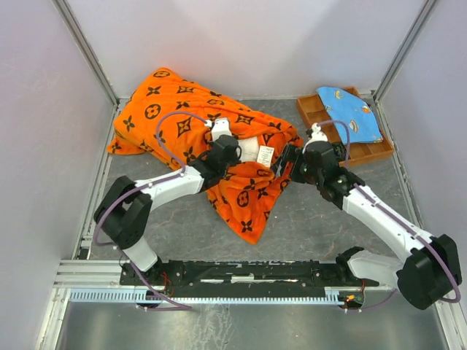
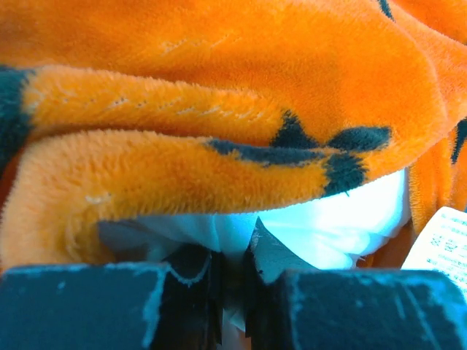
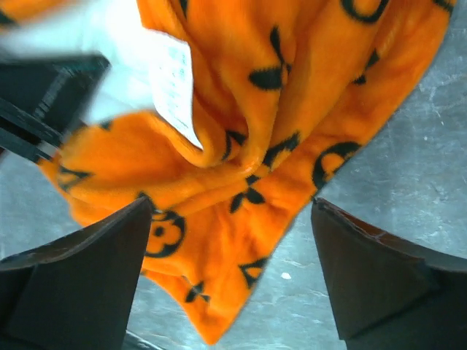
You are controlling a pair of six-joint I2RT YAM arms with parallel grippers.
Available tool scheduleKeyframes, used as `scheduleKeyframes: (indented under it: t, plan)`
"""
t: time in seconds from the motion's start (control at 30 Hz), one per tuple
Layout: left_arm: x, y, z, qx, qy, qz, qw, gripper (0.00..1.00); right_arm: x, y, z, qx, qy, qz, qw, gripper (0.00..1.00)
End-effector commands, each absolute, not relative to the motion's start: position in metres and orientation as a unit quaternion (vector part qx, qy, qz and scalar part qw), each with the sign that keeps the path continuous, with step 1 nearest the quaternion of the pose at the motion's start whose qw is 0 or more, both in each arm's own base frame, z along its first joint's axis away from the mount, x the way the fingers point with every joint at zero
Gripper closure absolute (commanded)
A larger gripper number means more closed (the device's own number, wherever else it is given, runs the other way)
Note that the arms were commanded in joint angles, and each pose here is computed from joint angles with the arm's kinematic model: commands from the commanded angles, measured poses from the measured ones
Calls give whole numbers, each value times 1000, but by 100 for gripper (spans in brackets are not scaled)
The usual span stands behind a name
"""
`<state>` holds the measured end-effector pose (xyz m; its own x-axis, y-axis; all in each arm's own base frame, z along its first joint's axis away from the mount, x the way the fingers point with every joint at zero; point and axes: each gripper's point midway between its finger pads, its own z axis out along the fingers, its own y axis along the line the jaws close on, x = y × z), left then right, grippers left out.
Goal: Remove the pillowcase from the pillow
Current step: Remove the pillow from the pillowcase.
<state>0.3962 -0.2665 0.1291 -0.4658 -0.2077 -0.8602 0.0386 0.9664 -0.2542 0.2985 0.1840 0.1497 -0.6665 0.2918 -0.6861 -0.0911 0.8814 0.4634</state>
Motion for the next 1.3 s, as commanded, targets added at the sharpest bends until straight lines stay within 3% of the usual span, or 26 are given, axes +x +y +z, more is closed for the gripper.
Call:
scheduleKeyframes:
  t: [0.0,0.2,0.5,0.77,0.87,0.93,1.27]
  plan:
    - [393,-199,145,-58,849,-40,523,86,311,192,245,183,839,303,413,1]
    - [385,-172,173,-78,838,-59,537,88,314,201,319,266,839,317,353,1]
    - [380,-162,189,-80,835,-65,541,88,310,196,352,277,816,339,377,1]
    - [380,-176,206,-74,827,-111,547,92,314,248,339,218,821,391,354,1]
    - [389,-181,219,-78,820,-115,556,97,312,267,321,142,820,413,370,0]
    - [396,-183,227,-81,818,-113,558,97,308,283,308,100,805,447,376,7]
    - [402,-186,239,-105,793,-136,584,97,298,336,233,89,865,357,342,10]
